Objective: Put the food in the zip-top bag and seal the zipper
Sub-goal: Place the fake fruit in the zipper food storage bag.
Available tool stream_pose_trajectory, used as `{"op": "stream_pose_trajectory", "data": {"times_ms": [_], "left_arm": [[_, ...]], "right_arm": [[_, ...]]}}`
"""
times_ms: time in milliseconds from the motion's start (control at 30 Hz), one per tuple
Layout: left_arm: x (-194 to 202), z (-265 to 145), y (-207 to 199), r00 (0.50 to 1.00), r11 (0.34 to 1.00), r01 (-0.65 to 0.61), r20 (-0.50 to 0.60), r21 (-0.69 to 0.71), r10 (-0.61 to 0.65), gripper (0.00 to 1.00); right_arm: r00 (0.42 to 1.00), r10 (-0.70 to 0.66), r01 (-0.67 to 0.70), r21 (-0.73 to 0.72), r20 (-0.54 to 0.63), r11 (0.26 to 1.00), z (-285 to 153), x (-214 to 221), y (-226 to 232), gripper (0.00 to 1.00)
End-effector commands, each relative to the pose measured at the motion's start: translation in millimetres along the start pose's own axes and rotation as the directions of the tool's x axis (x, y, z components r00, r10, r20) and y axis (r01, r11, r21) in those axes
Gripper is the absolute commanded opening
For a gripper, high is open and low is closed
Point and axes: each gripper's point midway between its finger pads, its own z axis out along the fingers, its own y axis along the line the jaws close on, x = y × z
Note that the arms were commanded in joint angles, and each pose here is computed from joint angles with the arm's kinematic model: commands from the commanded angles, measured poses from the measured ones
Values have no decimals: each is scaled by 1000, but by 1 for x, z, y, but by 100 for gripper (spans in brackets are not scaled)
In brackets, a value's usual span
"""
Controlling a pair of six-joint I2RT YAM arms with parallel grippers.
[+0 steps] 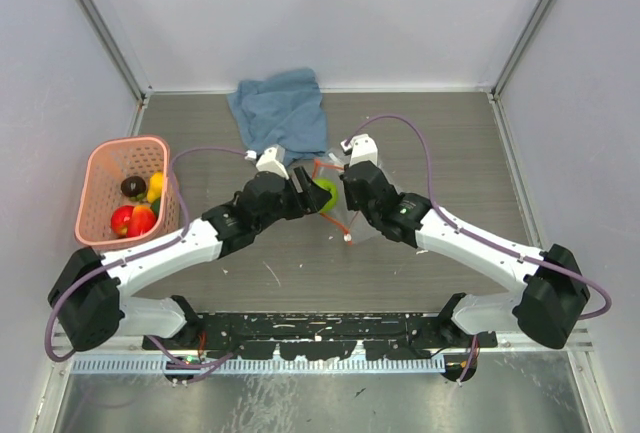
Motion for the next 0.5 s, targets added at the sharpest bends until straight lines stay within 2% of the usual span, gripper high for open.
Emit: {"op": "stream_pose_trajectory", "data": {"times_ms": [0,200,467], "left_arm": [[-19,-1,-9,989,990,-123,77,-65,128,46],[-14,1,-18,974,974,-207,78,-89,214,47],[-12,9,-30,973,977,-210,93,-36,212,49]], "right_arm": [[990,89,-82,-73,106,994,-10,-38,12,0],[990,106,-94,-130,90,987,-9,-35,24,0],[991,118,-102,-193,71,976,-11,-34,36,1]]}}
